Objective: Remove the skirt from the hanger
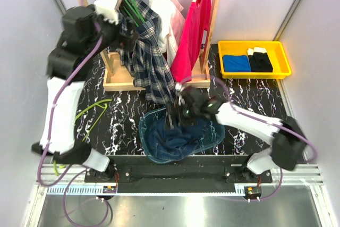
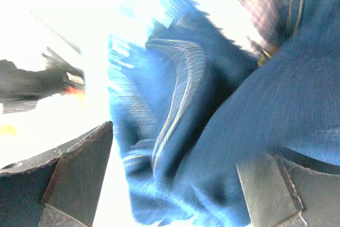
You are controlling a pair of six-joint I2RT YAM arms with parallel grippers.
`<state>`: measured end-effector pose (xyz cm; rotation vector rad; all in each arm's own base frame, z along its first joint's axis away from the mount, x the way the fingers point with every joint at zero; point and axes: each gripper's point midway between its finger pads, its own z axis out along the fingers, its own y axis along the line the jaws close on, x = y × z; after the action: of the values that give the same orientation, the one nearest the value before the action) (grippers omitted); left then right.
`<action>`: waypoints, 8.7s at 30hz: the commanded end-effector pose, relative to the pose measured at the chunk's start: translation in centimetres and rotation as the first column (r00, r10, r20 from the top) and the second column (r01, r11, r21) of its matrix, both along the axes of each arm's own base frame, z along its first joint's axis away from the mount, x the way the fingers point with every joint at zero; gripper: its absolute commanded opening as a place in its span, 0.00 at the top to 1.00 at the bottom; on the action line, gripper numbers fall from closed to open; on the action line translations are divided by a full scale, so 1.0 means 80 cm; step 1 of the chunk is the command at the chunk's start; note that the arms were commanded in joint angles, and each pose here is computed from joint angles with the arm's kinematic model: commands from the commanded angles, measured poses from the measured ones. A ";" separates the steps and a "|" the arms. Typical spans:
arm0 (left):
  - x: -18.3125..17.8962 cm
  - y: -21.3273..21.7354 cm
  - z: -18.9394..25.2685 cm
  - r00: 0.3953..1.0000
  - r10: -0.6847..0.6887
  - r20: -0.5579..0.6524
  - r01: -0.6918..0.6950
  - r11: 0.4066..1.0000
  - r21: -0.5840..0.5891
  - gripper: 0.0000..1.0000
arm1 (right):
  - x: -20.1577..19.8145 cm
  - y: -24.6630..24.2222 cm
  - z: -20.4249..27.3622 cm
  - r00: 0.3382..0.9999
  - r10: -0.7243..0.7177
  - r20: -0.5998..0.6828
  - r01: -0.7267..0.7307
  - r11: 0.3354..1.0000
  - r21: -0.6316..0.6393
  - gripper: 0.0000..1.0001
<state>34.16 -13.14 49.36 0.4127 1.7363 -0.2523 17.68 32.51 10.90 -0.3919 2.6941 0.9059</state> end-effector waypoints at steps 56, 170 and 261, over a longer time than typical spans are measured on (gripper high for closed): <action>0.209 0.075 -0.038 0.900 0.434 0.033 -0.428 0.896 -0.116 0.01 | -0.055 -0.178 0.397 0.735 -0.552 0.393 0.106 0.666 0.738 0.00; -0.308 0.039 0.194 0.683 -0.303 0.664 0.349 0.935 0.067 1.00 | -0.065 -0.263 0.488 0.339 -0.587 0.735 -0.056 0.767 0.639 1.00; -0.131 0.196 -0.070 0.928 0.346 0.141 -0.367 0.777 0.511 0.01 | 0.034 -0.026 0.094 0.886 0.238 0.398 -0.217 0.971 -0.098 1.00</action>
<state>22.05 3.86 36.30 0.5709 1.9489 0.6396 21.04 29.07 22.52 -0.8127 2.2415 0.6485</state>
